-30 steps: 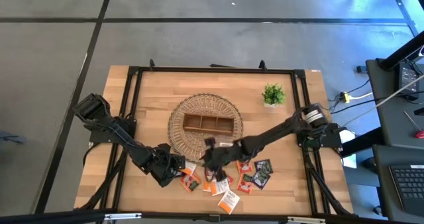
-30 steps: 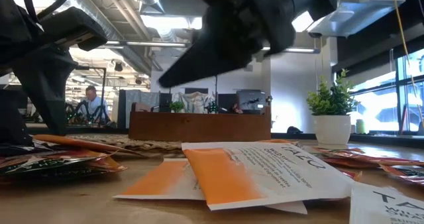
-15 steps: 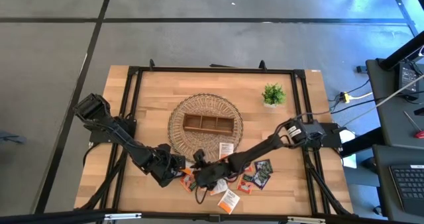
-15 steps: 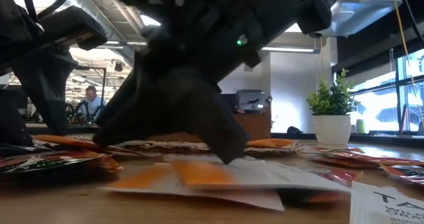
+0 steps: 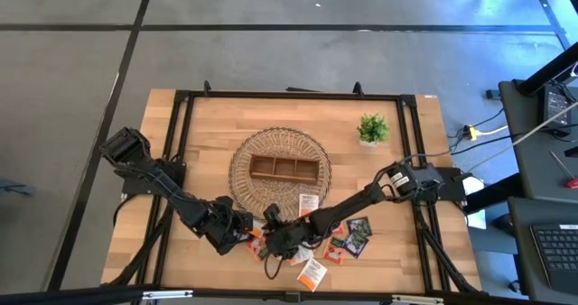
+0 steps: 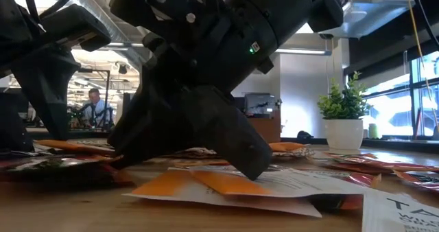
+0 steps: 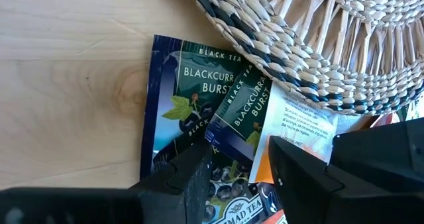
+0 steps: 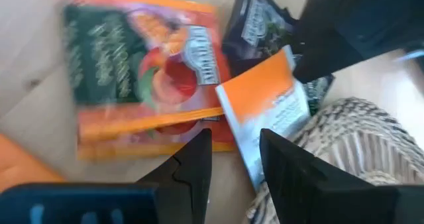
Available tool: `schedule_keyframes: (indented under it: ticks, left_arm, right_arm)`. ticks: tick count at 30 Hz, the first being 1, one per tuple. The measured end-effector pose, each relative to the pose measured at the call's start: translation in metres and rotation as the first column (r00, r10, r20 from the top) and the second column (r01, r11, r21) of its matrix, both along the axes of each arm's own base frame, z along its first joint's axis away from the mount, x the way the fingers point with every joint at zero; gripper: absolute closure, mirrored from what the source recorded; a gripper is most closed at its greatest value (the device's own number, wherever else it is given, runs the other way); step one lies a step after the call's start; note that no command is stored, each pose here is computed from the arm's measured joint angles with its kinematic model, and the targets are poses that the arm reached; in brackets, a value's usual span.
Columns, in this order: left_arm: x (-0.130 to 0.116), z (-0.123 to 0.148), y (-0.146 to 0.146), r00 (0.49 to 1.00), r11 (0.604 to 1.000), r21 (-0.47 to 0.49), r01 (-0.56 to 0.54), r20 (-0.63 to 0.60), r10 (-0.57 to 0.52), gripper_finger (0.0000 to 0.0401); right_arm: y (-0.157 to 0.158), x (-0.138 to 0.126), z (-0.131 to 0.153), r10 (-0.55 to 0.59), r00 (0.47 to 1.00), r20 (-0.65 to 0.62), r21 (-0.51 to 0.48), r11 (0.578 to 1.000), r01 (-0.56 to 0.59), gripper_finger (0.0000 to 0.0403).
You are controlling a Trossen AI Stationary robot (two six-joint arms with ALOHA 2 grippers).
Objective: Pick & Place Tea
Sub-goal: Put the white tea bag into the left section of the wooden organizer
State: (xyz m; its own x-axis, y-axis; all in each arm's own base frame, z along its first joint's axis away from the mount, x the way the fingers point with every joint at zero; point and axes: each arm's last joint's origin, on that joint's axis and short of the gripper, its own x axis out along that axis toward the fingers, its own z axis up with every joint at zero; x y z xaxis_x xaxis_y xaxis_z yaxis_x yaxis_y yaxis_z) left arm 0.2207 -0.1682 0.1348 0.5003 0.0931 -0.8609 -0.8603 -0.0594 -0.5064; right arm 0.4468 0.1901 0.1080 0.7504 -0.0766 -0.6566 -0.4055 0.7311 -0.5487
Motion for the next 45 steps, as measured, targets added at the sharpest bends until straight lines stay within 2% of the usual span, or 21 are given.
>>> schedule_keyframes:
  ticks: [14, 29, 36, 45]
  left_arm:
    - [0.000, 0.000, 0.000, 1.000, 1.000, -0.007, 0.000, 0.004, 0.000, 0.0251]
    - [0.001, 0.001, -0.001, 1.000, 1.000, -0.016, 0.001, 0.009, -0.001, 0.0253]
    - [0.001, 0.001, -0.002, 1.000, 1.000, -0.017, 0.002, 0.012, -0.001, 0.0252]
    - [-0.005, 0.001, -0.012, 0.999, 0.997, -0.055, 0.053, -0.002, -0.053, 0.0252]
  right_arm:
    - [-0.001, 0.001, 0.001, -0.034, 0.999, 0.031, -0.022, 0.999, 0.034, 0.0278]
    - [-0.001, 0.001, 0.001, -0.033, 0.999, 0.030, -0.022, 0.999, 0.034, 0.0395]
    - [0.001, 0.000, 0.003, -0.051, 0.998, 0.039, -0.045, 0.998, 0.053, 0.0395]
    - [0.004, 0.004, 0.034, -0.055, 0.998, 0.036, -0.020, 0.998, 0.056, 0.0400]
